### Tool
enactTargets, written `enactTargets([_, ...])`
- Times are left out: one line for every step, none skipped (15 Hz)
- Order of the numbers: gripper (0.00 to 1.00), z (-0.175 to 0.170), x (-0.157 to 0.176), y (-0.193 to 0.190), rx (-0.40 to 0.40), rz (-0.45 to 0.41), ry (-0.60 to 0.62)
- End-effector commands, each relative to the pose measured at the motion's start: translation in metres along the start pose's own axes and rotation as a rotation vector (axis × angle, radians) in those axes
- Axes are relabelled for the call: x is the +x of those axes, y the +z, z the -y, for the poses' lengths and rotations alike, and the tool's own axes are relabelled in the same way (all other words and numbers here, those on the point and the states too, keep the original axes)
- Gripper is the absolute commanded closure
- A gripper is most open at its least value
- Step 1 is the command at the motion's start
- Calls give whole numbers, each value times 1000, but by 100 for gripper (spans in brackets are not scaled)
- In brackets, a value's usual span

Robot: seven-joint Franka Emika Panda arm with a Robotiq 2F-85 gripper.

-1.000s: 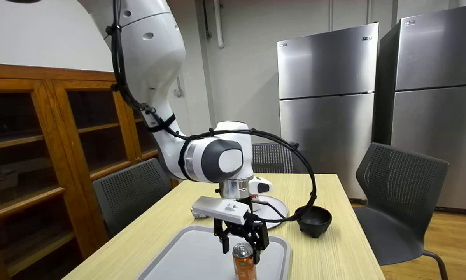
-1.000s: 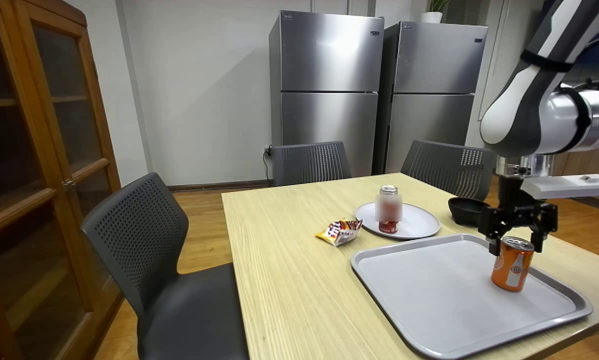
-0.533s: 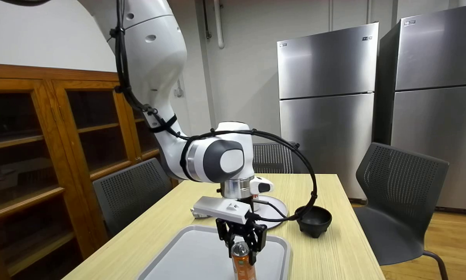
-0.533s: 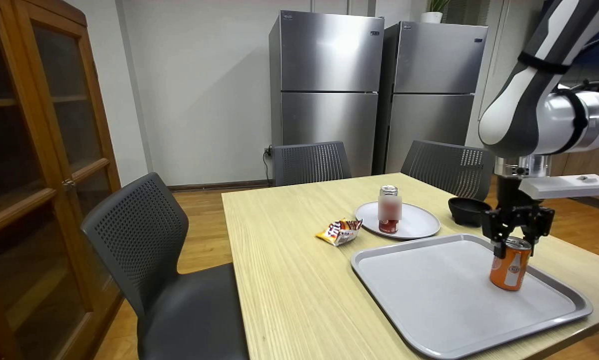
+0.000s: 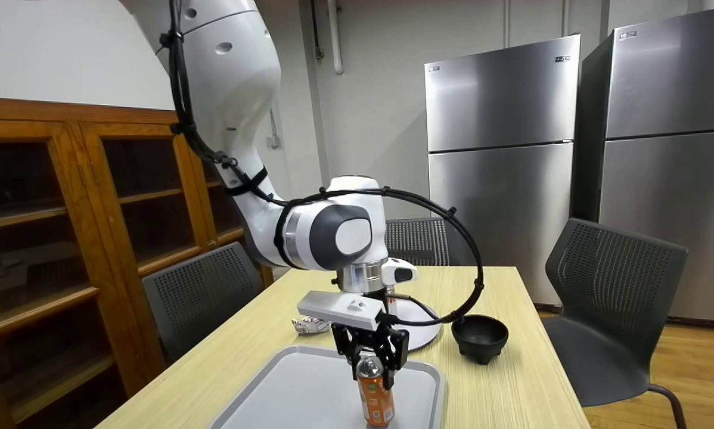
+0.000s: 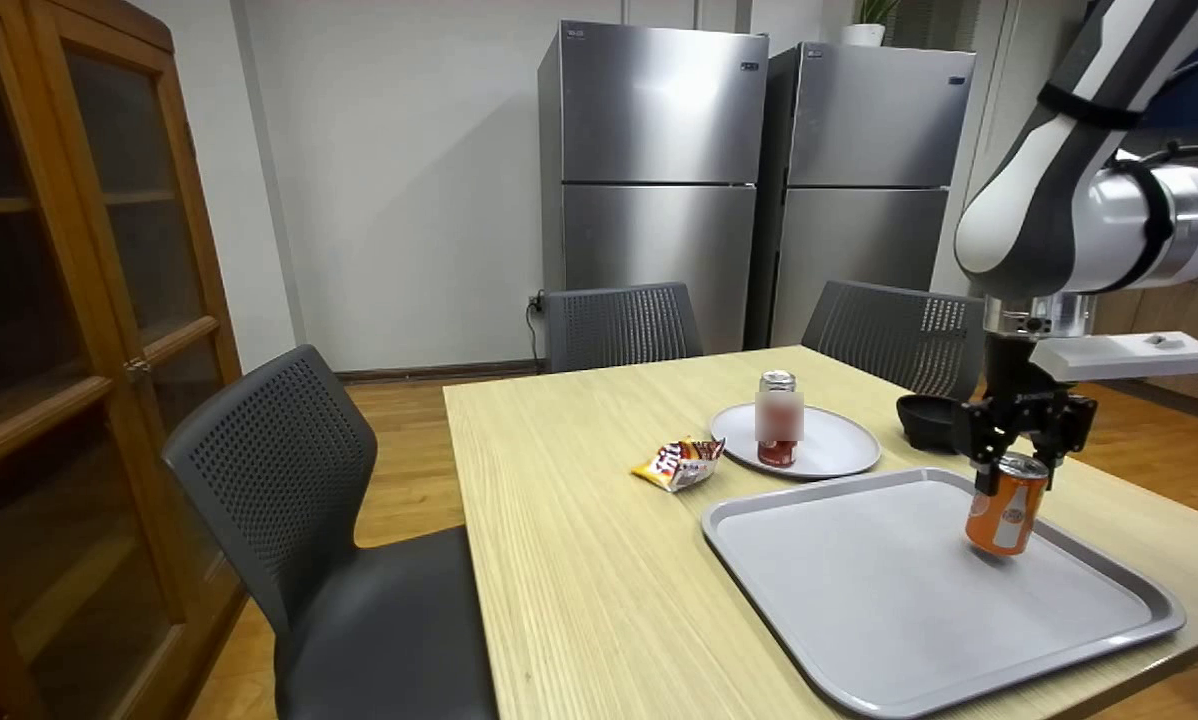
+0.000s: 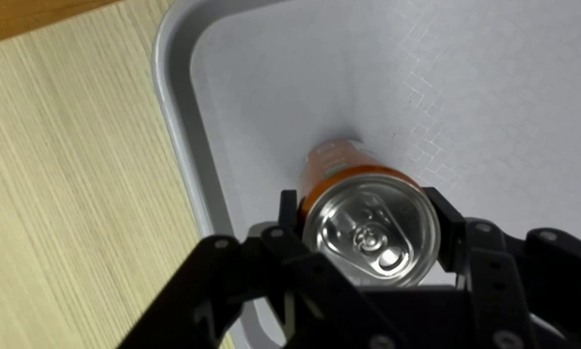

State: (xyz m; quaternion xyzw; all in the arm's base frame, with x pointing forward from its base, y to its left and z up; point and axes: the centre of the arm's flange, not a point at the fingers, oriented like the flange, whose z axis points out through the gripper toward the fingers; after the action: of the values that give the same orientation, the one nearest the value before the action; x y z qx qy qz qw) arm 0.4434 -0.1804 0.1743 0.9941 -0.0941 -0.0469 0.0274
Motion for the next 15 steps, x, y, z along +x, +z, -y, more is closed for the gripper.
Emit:
enactTargets([62, 5, 8, -27, -5, -48, -10])
enactTargets([62, 5, 13, -31, -3, -56, -14])
enactTargets([62, 5, 18, -34, -1, -64, -18])
enactTargets([62, 5, 23, -37, 5, -68, -23])
enactTargets([62, 6, 28, -40, 8, -75, -27])
enactTargets([62, 7, 35, -42, 14, -74, -34])
enactTargets([62, 8, 40, -45, 20, -79, -43])
enactTargets([62, 9, 45, -47, 20, -85, -47])
enactTargets([62, 10, 50, -50, 28, -89, -54])
enactTargets([62, 11, 56, -52, 29, -93, -58])
enactTargets([62, 12, 62, -54, 33, -93, -65])
enactTargets([62, 13, 67, -56, 34, -95, -68])
enactTargets([62, 15, 73, -57, 37, -92, -72])
enactTargets([62, 15, 79, -58, 38, -90, -72])
enactTargets([62, 16, 87, -58, 41, -87, -74])
